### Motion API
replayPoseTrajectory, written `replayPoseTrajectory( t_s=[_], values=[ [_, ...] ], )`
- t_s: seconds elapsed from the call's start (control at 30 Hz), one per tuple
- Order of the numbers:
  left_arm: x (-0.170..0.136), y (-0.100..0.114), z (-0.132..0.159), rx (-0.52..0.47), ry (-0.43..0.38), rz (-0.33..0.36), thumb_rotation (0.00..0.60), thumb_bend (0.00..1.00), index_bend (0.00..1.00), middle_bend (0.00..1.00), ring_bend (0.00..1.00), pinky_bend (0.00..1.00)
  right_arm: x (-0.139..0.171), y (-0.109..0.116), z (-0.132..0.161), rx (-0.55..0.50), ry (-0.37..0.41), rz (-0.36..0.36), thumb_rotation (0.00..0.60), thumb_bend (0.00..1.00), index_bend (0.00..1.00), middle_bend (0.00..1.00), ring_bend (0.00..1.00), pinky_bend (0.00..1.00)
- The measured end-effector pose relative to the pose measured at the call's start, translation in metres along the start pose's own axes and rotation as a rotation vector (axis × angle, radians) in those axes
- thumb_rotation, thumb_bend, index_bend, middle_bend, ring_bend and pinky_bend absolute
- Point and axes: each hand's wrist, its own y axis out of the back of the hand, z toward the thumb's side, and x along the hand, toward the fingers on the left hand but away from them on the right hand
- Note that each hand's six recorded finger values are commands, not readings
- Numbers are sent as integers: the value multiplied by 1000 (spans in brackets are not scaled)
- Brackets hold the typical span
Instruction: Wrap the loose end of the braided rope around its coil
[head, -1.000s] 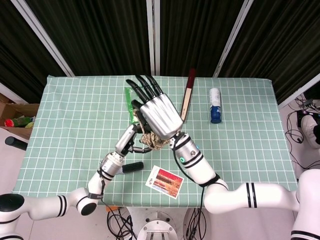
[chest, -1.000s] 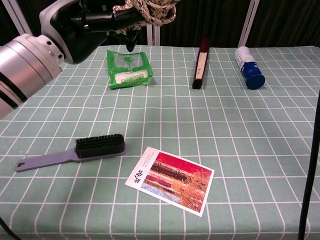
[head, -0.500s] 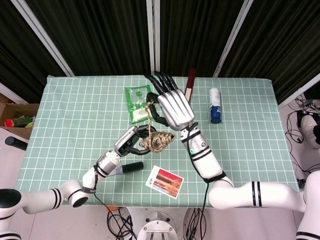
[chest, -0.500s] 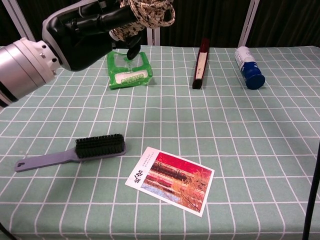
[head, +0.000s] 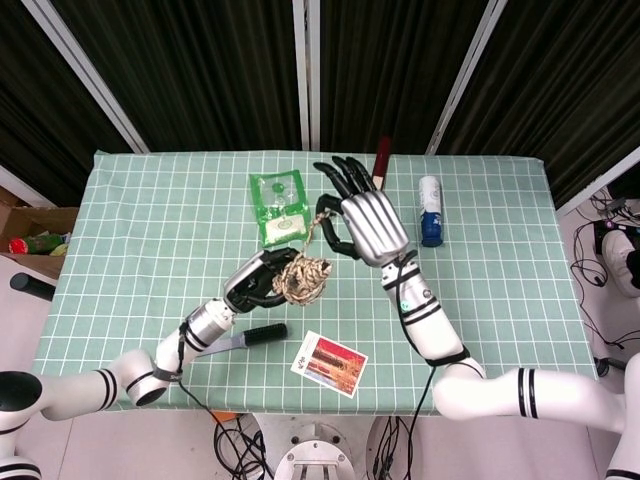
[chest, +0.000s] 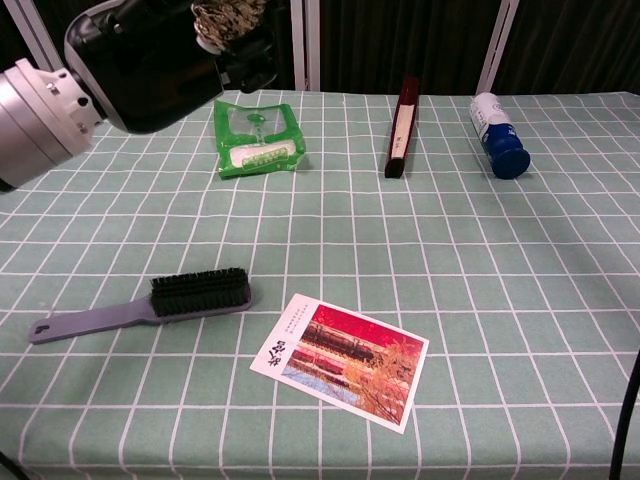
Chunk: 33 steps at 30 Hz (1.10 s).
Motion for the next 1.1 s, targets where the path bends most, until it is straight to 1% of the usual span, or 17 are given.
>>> replayPoseTrajectory(
  t_s=[0.1, 0.2, 0.37, 0.53, 0.77, 0.97, 1.0, 1.03, 1.07, 1.1],
  values=[
    [0, 1, 4, -20, -16, -3, 600, 454, 803, 798, 690, 677, 9, -6, -9, -2, -5, 15, 600, 515, 1000, 132, 0, 0],
    [1, 4, 6, -26, -25, 12, 600, 454, 804, 798, 690, 677, 18, -9, -19, -7, -15, 22, 600, 515, 1000, 132, 0, 0],
    [0, 10, 10, -6, -37, 35, 600, 454, 804, 798, 690, 677, 26, -9, -32, -30, -38, 15, 600, 515, 1000, 132, 0, 0],
    [-3, 12, 13, -7, -43, 49, 600, 455, 804, 798, 690, 677, 35, -11, -46, -47, -59, 17, 600, 516, 1000, 134, 0, 0],
    [-4, 12, 15, -2, -43, 58, 600, 455, 804, 798, 690, 677, 44, -18, -55, -50, -64, 40, 600, 515, 1000, 136, 0, 0],
    [-5, 15, 13, 5, -32, 71, 600, 455, 804, 798, 690, 677, 54, -24, -64, -56, -82, 64, 600, 515, 1000, 161, 0, 0],
    [-5, 15, 13, 7, -30, 73, 600, 455, 804, 798, 690, 677, 56, -25, -66, -59, -85, 71, 600, 510, 1000, 159, 0, 0],
    [-5, 16, 13, 9, -29, 75, 600, 455, 804, 798, 690, 677, 57, -26, -67, -62, -85, 76, 600, 485, 994, 147, 0, 0],
    [-6, 17, 12, 12, -27, 78, 600, 454, 805, 798, 690, 677, 58, -27, -67, -66, -84, 82, 600, 451, 967, 130, 0, 0],
    [-7, 17, 12, 13, -27, 79, 600, 454, 804, 798, 690, 677, 60, -28, -68, -72, -82, 93, 600, 363, 858, 88, 0, 0]
  ],
)
